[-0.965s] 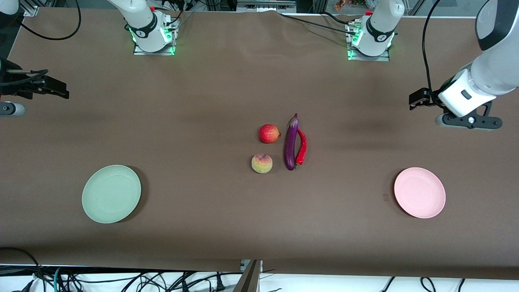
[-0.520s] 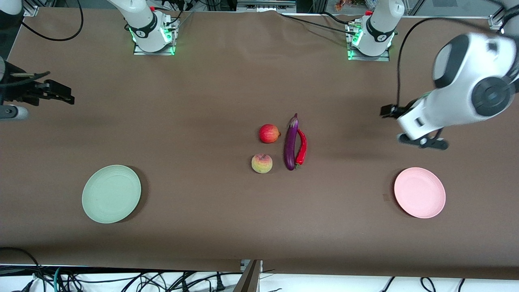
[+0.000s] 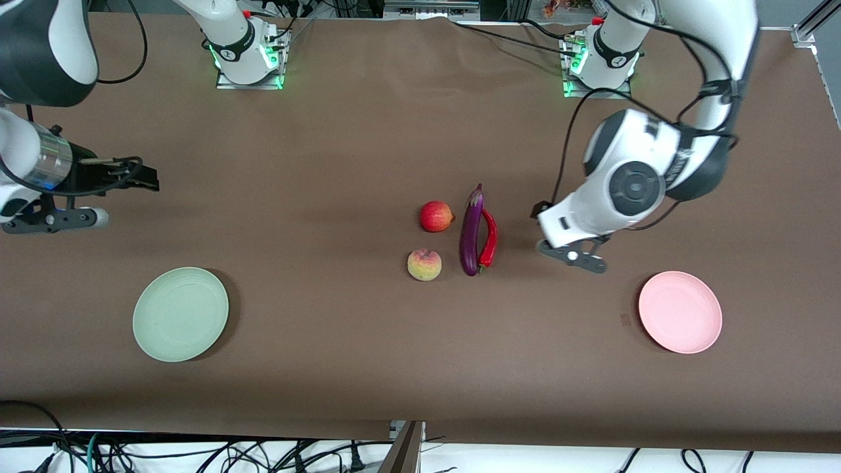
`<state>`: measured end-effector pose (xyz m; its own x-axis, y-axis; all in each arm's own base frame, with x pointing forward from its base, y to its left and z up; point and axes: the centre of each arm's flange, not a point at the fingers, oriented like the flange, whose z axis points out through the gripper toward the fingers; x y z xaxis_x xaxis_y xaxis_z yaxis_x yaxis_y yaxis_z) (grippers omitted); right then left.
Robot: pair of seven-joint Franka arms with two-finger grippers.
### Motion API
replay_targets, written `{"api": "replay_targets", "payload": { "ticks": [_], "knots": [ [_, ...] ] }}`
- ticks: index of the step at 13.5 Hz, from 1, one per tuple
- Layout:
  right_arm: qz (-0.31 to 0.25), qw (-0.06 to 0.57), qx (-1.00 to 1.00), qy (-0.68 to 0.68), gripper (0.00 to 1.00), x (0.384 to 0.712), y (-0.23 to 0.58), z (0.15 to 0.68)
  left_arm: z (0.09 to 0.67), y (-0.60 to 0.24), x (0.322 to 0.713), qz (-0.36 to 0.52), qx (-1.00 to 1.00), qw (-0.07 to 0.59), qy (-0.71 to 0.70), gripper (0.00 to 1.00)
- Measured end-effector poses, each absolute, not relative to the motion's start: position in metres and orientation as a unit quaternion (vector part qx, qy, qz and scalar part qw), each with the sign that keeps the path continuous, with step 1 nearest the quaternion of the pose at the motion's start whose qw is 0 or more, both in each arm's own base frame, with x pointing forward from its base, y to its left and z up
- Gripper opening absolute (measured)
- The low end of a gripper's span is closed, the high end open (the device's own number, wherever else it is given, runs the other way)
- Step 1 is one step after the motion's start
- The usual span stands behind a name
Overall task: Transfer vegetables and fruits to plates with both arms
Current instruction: 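Move the left gripper to the chili while the right gripper reaches the peach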
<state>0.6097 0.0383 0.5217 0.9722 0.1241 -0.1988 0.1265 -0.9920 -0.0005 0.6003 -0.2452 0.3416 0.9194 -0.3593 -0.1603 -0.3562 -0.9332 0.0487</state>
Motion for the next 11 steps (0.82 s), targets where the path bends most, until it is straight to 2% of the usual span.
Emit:
{"api": "replay_targets", "payload": {
  "ticks": [3,8,11],
  "knots": [
    [-0.084,0.000,0.995,0.059,1.00,0.626,0.088,0.489,0.293,-0.272,0.589,-0.051,0.978,0.017,-0.201,1.00],
    [-0.074,-0.042,0.996,-0.009,1.00,0.650,0.127,0.433,0.218,-0.320,0.548,-0.006,0.977,0.030,-0.210,1.00],
    [-0.068,-0.043,0.996,-0.041,1.00,0.652,0.170,0.409,0.191,-0.330,0.542,0.005,0.977,0.035,-0.209,1.00]
  ]
}}
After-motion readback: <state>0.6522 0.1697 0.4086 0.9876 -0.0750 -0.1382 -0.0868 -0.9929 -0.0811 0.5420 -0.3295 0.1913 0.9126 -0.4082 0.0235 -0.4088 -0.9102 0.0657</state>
